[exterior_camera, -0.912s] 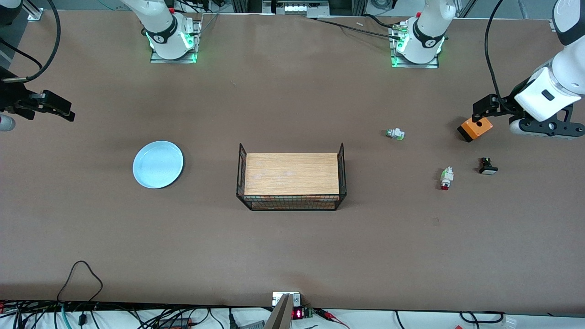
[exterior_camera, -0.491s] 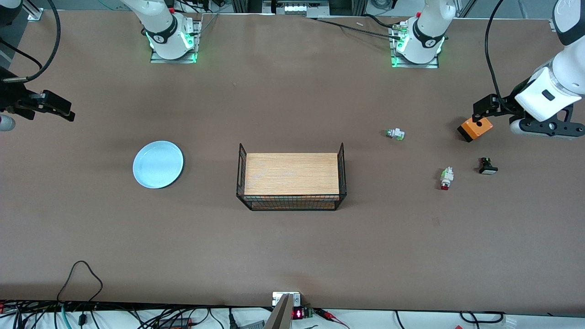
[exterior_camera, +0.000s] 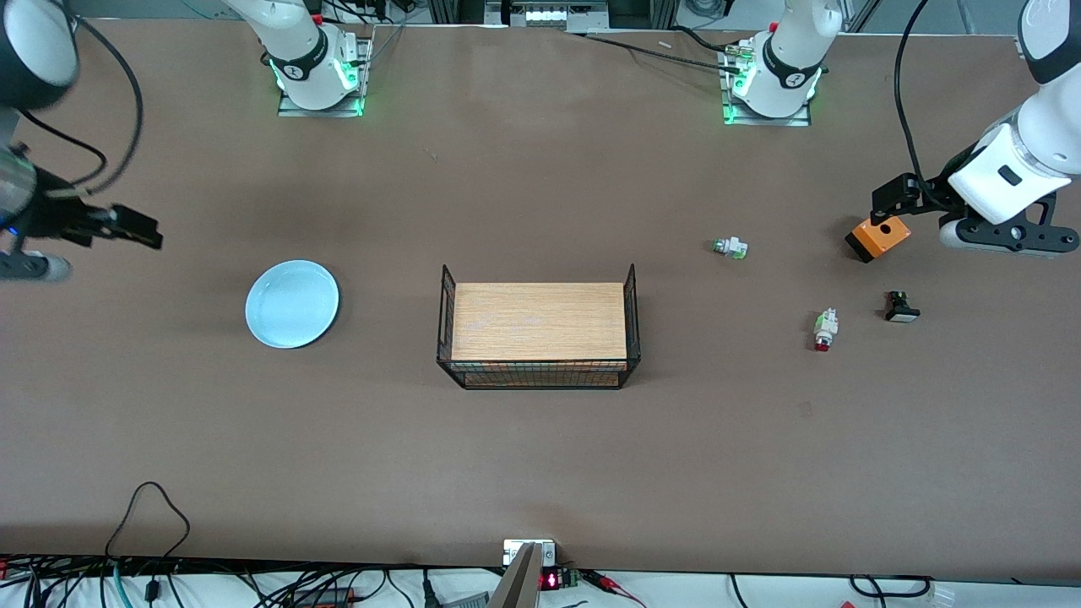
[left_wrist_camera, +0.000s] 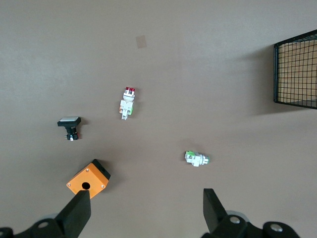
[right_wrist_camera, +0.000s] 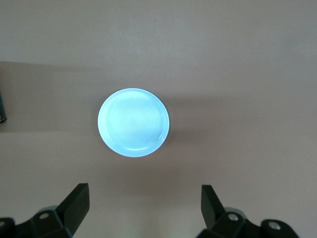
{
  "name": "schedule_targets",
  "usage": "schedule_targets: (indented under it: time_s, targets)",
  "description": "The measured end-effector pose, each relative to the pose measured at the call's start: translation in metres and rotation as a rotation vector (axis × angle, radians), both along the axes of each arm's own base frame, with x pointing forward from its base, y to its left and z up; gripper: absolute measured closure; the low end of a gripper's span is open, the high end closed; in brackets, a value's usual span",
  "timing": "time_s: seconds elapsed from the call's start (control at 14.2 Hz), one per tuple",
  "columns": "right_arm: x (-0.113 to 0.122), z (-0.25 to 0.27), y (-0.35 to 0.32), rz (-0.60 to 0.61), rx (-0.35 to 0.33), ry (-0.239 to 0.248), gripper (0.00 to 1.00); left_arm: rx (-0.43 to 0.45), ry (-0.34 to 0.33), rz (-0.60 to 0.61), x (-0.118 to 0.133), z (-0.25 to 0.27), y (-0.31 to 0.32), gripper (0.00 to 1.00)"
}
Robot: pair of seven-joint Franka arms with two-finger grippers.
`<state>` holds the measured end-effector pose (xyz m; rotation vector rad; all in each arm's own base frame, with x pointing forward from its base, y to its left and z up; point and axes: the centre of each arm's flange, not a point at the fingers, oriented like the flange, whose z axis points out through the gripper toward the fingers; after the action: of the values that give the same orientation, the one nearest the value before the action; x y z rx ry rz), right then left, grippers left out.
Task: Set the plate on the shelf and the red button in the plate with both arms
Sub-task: 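Move the right gripper down to the edge of the blue plate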
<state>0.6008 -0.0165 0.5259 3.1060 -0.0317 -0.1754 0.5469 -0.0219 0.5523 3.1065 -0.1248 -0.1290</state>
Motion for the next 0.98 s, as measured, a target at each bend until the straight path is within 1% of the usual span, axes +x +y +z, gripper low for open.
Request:
schedule_targets:
  time_s: [0.28,0.35,0.42,0.49,0.63,0.77,0.98]
  targets:
    - [0.024,-0.082,-0.001,0.013,-0.049,0.101,0.0,0.0,0.0,0.0,0.0,0.0,0.0,0.0]
    - [0.029,-0.103,-0.003,0.014,-0.055,0.119,0.0,0.0,0.0,0.0,0.0,0.0,0.0,0.0]
    - [0.032,-0.123,-0.005,0.012,-0.058,0.124,0.0,0.0,0.0,0.0,0.0,0.0,0.0,0.0]
    - [0.033,-0.143,-0.01,0.008,-0.059,0.12,0.0,0.0,0.0,0.0,0.0,0.0,0.0,0.0]
    - [0.029,-0.181,-0.021,-0.001,-0.058,0.082,0.0,0.0,0.0,-0.001,0.0,0.0,0.0,0.0]
    - [0.015,-0.22,-0.036,-0.013,-0.054,0.031,0.0,0.0,0.002,-0.001,0.0,0.0,-0.001,0.0]
    - [-0.013,-0.273,-0.039,-0.01,-0.048,-0.042,0.0,0.0,0.014,-0.002,-0.002,-0.001,-0.001,0.0]
